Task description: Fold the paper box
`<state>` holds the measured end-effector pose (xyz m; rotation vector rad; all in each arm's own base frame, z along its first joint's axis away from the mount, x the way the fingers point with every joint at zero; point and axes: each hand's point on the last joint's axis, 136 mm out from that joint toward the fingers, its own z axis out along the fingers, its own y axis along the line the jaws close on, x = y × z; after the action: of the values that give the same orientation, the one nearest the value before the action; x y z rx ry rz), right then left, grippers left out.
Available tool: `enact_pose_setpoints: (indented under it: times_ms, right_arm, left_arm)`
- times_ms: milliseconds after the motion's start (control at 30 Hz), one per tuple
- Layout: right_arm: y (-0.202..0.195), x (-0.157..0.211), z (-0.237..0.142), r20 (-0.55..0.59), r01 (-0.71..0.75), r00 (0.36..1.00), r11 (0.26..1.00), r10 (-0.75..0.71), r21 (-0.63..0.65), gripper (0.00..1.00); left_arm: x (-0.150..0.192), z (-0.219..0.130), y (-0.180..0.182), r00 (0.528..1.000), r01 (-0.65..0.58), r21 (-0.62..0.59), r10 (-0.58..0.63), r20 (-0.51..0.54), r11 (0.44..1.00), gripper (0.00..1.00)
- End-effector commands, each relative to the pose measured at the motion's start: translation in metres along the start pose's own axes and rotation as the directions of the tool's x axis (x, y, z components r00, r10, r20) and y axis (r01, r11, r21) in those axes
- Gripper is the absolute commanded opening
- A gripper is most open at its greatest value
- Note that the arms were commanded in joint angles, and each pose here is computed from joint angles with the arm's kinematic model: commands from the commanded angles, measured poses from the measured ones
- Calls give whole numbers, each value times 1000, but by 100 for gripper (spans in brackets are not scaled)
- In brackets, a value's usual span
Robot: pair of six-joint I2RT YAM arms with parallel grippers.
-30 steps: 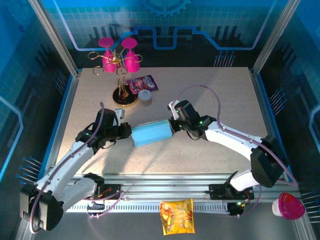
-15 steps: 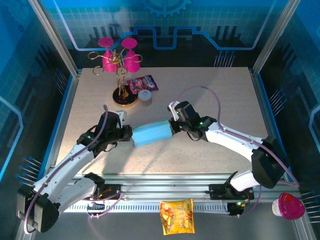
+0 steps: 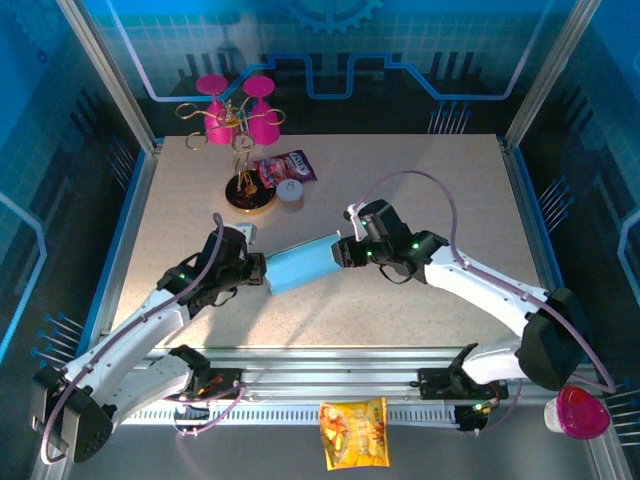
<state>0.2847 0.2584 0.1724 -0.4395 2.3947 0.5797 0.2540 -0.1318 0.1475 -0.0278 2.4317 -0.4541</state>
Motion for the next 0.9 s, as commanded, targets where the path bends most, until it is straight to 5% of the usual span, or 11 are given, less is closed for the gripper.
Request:
enact_pose_setpoints:
  times_ms: [0,100,267,567,867]
  right_arm:
    - [2,-12,-18,19,-196,980,980,197,-40,57]
    - [-12,-20,-24,33,-416,908,909,417,-37,60]
    - [-25,-24,-20,-46,-765,644,642,764,-43,63]
    - [-6,-25,3,-224,-951,305,308,926,-21,65]
    - [-16,-8,19,-250,-973,212,229,945,40,66]
  left_arm:
    - [15,0,8,998,-33,-44,30,-57,998,0]
    - [16,0,5,997,-45,-43,43,-57,998,0]
    - [15,-2,3,996,-67,-50,64,-56,997,0]
    - [14,-3,1,995,-88,-62,85,-51,994,0]
    - [13,-2,-3,994,-100,-60,97,-50,993,0]
